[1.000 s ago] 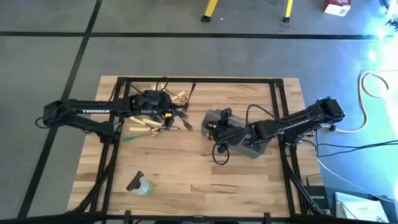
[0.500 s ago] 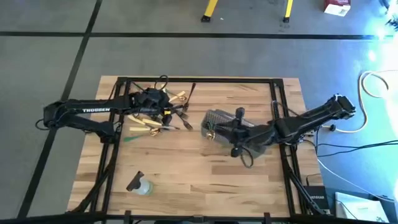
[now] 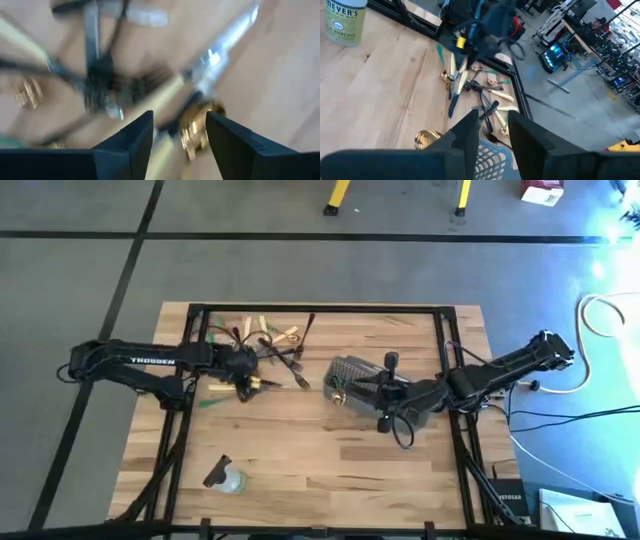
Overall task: Sort silverware
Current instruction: Put the gold spoon into the cutlery rack
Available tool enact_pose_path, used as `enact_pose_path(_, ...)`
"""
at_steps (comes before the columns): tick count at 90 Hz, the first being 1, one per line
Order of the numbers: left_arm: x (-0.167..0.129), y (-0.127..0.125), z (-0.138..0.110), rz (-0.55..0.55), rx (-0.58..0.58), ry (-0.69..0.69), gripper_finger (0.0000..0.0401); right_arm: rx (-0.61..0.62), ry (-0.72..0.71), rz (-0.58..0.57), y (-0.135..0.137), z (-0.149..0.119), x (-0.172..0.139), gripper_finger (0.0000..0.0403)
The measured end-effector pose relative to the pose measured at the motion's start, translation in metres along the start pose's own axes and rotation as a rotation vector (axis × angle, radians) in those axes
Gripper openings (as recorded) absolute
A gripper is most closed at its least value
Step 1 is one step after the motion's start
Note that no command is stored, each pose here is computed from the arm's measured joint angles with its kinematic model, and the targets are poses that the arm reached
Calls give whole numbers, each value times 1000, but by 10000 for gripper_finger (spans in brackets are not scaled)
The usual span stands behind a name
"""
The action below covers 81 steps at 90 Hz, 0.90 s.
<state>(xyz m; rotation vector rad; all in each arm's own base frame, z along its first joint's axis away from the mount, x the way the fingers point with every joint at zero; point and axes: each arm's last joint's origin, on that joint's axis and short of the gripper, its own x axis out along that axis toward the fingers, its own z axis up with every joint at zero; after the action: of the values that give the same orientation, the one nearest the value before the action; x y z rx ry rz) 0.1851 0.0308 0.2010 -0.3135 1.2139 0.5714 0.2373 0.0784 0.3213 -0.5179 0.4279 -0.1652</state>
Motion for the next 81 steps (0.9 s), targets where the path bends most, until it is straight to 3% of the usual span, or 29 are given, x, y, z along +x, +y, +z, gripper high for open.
enact_pose_path(18, -3, -16, -23, 31, -37, 83, 166, 13, 33, 15, 1, -4, 0, 88)
enact_pose_path(42, 21, -14, -47, 79, -60, 134, 166, 19, 34, 38, 2, -4, 0, 88)
enact_pose_path(81, 41, -10, -59, 63, -19, 118, 166, 26, 26, 35, 2, -3, 0, 88)
